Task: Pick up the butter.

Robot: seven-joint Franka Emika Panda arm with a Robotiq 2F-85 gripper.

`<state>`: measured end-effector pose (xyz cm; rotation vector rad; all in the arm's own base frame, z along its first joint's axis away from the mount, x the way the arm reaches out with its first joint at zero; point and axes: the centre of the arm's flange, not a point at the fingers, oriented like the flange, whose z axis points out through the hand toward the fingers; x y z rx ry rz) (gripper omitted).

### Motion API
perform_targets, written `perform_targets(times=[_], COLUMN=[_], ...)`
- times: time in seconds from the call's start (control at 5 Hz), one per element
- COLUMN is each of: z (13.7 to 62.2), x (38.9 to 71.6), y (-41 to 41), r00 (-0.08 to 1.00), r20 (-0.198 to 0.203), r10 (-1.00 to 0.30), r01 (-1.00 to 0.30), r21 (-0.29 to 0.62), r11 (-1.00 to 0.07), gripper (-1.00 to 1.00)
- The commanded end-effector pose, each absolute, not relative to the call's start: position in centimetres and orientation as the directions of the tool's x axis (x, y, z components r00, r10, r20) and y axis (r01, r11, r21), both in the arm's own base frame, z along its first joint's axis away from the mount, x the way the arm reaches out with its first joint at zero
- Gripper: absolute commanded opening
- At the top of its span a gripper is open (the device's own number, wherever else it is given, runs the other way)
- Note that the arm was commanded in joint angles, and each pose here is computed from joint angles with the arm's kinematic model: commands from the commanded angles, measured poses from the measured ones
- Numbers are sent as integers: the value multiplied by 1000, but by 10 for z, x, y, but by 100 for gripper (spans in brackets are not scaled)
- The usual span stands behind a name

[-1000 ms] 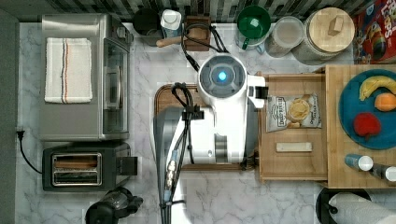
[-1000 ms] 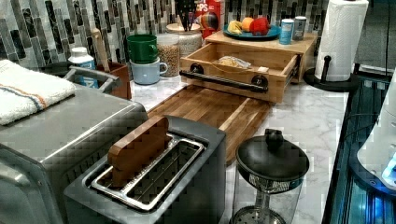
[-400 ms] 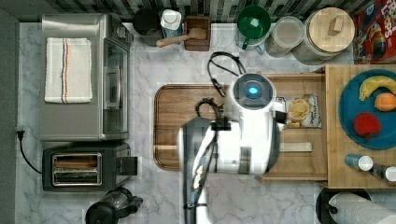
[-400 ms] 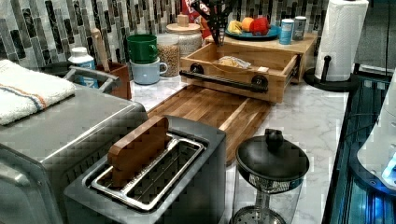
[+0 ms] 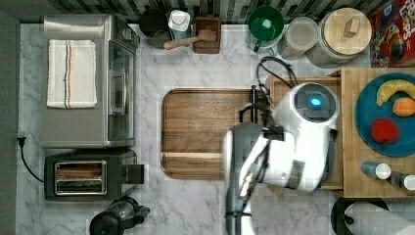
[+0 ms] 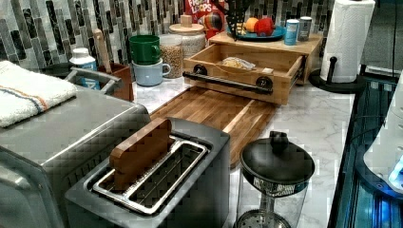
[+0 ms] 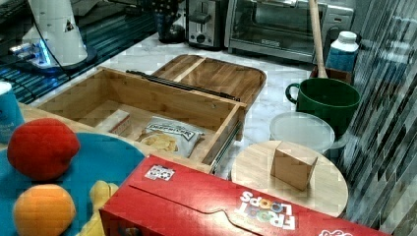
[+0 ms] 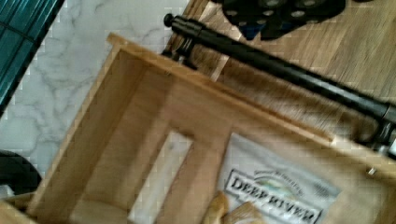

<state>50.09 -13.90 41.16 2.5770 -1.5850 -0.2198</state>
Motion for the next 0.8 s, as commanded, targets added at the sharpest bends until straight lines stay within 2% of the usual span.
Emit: perform_targets(times=[0.2,0.4,0.6,0.8], z=[452,434,417,399], x=[492,484,479,467], y=[-222,-234,-243,-260], r00=[375,368,360,331], r20=[54,61,57,27], r10=[-925,-928,-931,-943], r01=[-926,-929,-928,-938], r21=[63,61,120,115], r11=[-372,-365,-352,-326], gripper=[100,100,100,100])
